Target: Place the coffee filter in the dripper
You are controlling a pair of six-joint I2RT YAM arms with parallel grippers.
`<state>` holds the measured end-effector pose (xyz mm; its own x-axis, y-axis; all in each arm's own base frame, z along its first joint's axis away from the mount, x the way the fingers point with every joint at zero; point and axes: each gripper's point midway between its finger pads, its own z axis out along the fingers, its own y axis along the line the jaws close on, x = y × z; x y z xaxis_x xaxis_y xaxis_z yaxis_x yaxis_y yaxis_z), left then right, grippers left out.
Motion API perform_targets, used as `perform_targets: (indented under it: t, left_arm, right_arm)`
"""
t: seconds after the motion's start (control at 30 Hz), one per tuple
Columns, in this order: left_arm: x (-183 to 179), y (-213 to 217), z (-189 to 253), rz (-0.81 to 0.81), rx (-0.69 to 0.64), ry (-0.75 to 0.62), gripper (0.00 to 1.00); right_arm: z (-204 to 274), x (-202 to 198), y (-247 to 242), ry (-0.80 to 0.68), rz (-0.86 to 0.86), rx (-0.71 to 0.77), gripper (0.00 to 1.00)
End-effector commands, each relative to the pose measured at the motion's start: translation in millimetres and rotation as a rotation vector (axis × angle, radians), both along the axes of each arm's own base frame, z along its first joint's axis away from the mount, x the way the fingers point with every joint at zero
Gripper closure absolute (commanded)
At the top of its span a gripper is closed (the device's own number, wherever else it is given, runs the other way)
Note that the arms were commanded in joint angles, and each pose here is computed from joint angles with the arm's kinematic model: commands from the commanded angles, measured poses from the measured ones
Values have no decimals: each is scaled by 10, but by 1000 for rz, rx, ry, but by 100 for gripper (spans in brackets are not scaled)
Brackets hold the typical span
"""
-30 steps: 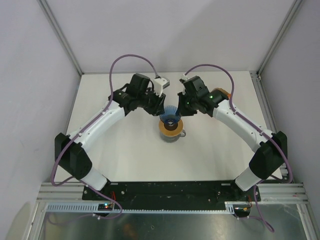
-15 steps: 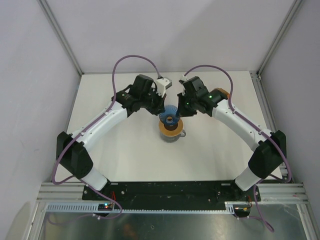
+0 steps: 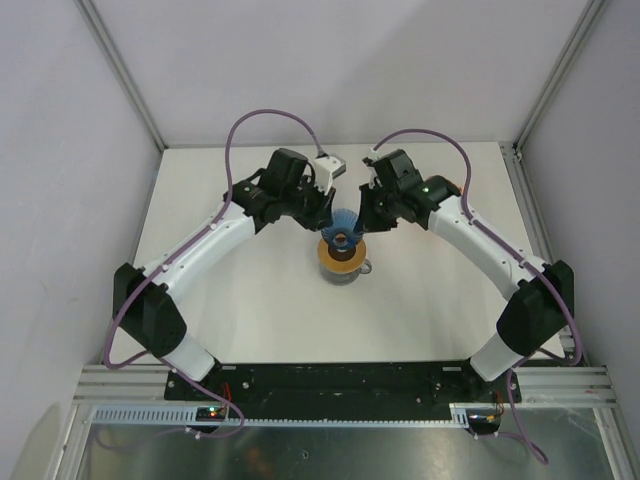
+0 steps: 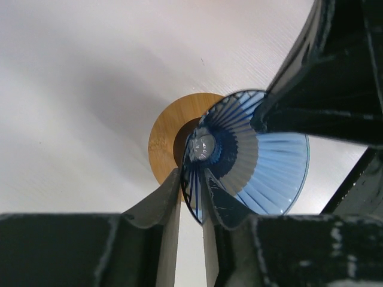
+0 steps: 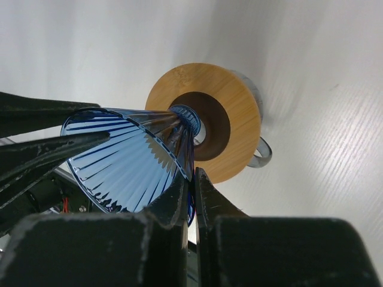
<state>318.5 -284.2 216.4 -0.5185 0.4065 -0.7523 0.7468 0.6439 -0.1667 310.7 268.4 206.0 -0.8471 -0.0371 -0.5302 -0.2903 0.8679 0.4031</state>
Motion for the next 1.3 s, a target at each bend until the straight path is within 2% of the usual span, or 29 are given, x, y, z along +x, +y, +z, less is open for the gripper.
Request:
perform_targets:
  t: [0.0,0.47,0.7,0.97,1.27]
  left_arm:
    - [-55,-78,233,-62,-26,-42,74]
    - [-33,-83,189,-64,-14,-34,75]
    - [-47,-93,115,-70,-6,-15,76]
    - [-82,-81,-59,-72,14,26,93]
    - [-85,-81,-118,-72,20,41,100]
  right_arm:
    - [338,65,-51,-44,7,54,100]
    - [125,-60,-37,127,89,-6,100]
    - [85,-77,-34,150,107,-25,100]
    - [-34,-74,-12,179,116,-30,100]
    - [-82,-25,33,186,119,-26,100]
